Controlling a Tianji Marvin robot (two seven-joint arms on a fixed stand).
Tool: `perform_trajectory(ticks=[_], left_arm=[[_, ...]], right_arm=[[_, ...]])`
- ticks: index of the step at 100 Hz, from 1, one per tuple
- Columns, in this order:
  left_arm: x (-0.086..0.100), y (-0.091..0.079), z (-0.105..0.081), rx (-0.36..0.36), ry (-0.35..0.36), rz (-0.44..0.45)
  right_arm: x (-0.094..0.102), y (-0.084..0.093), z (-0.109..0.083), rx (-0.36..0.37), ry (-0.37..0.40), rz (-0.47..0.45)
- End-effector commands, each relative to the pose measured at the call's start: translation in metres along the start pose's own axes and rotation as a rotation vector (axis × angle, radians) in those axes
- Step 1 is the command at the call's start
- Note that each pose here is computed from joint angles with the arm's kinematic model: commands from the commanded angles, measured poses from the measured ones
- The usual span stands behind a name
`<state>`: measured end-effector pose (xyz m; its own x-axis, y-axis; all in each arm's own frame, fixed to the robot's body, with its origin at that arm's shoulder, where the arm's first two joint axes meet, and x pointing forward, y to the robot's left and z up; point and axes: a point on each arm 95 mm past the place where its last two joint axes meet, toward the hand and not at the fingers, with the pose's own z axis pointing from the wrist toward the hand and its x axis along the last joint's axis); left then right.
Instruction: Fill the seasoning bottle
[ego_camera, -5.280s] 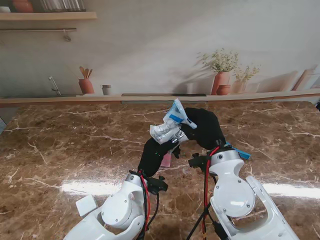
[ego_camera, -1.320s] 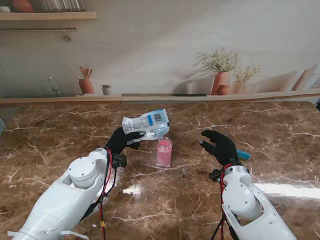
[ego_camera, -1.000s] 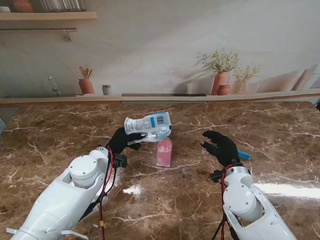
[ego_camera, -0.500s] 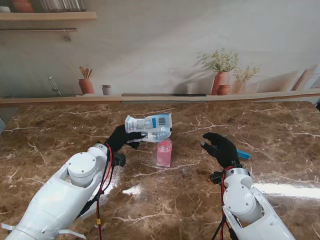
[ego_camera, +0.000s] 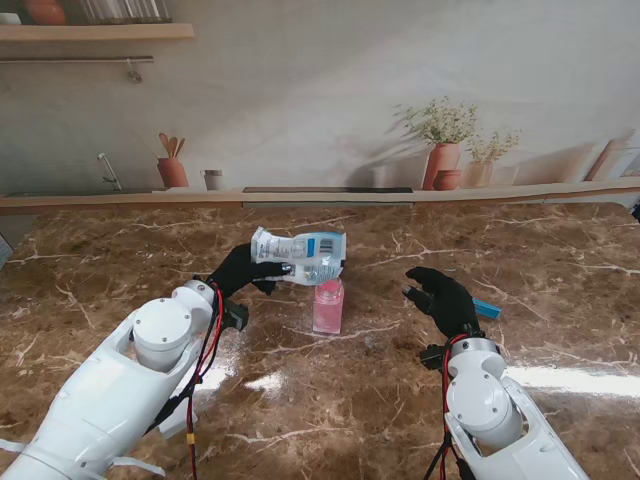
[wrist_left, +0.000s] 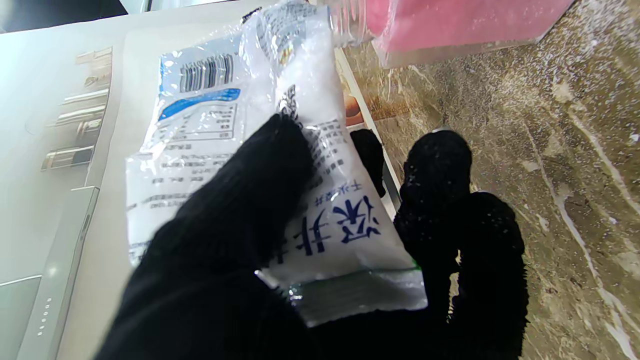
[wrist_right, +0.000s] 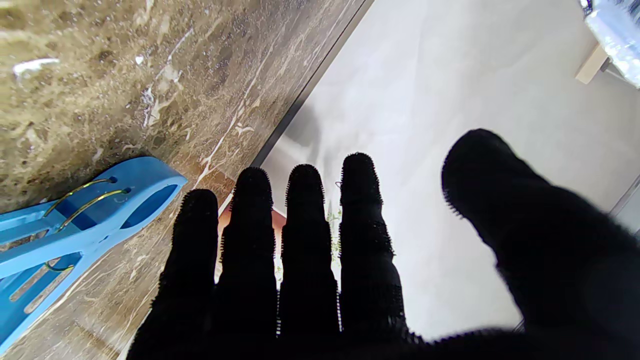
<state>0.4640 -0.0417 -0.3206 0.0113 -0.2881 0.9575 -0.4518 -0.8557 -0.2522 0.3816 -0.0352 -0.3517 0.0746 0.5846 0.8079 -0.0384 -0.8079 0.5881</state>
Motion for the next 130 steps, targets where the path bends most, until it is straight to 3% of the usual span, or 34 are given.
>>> perform_trajectory(ticks=[1, 53, 130], left_arm=[[0.007, -0.003, 0.001, 0.003, 0.013, 0.014], [0.025, -0.011, 0.000, -0.023, 0.025, 0.155], [0.041, -0.014, 0.003, -0.051, 0.048, 0.264]], right_arm=[[-0.006, -0.005, -0.003, 0.017, -0.019, 0.008], [-0.009, -0.009, -0.003, 0.020, -0.030, 0.020], [-0.014, -0.009, -0.003, 0.014, -0.041, 0.038]])
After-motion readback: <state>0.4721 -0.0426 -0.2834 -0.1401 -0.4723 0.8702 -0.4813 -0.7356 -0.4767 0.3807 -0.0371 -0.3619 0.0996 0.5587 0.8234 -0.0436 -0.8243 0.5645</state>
